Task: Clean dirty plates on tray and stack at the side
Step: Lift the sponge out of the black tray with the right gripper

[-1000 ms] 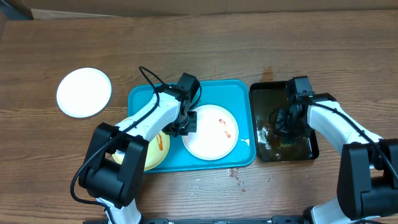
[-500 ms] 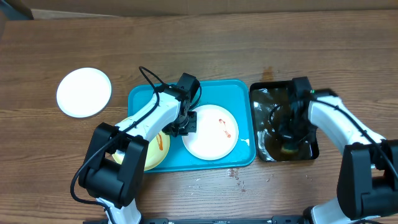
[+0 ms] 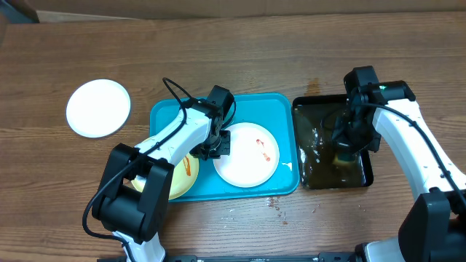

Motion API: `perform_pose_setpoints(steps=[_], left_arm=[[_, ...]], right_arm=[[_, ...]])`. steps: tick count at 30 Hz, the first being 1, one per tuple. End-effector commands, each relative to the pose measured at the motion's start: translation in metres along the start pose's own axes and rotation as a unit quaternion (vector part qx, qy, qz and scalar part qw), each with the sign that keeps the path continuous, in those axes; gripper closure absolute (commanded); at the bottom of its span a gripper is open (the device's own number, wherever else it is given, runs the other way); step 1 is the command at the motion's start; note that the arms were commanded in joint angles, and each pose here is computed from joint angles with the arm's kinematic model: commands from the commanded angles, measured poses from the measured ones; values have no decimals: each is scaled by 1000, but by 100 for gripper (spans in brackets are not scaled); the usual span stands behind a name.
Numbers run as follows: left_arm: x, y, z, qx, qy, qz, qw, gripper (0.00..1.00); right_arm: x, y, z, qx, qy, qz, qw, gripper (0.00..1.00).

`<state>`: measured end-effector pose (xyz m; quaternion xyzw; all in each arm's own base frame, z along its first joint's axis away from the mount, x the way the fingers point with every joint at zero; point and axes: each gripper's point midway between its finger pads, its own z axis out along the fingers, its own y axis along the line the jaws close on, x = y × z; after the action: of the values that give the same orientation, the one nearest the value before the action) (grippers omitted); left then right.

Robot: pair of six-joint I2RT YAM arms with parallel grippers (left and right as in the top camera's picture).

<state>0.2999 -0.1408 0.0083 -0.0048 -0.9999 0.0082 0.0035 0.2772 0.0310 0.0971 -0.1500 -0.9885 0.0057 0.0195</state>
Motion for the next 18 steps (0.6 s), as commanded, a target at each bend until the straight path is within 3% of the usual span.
perform_pose_setpoints(steps=[1,9,14,18], left_arm=[[3,7,4,-16,6,-5,1000,96],[2,7,4,-15,4,-5,1000,96],[2,7,4,-15,4,-5,1000,96],[1,7,4,-15,3,-5,1000,96]], right_arm=[[-4,8,-2,-26,-11,-5,1000,96],[-4,16,-3,-47,-8,-20,999,96],[5,35,-6,-93,0,-138,986,96],[-1,34,-5,-86,-13,-153,984,96]])
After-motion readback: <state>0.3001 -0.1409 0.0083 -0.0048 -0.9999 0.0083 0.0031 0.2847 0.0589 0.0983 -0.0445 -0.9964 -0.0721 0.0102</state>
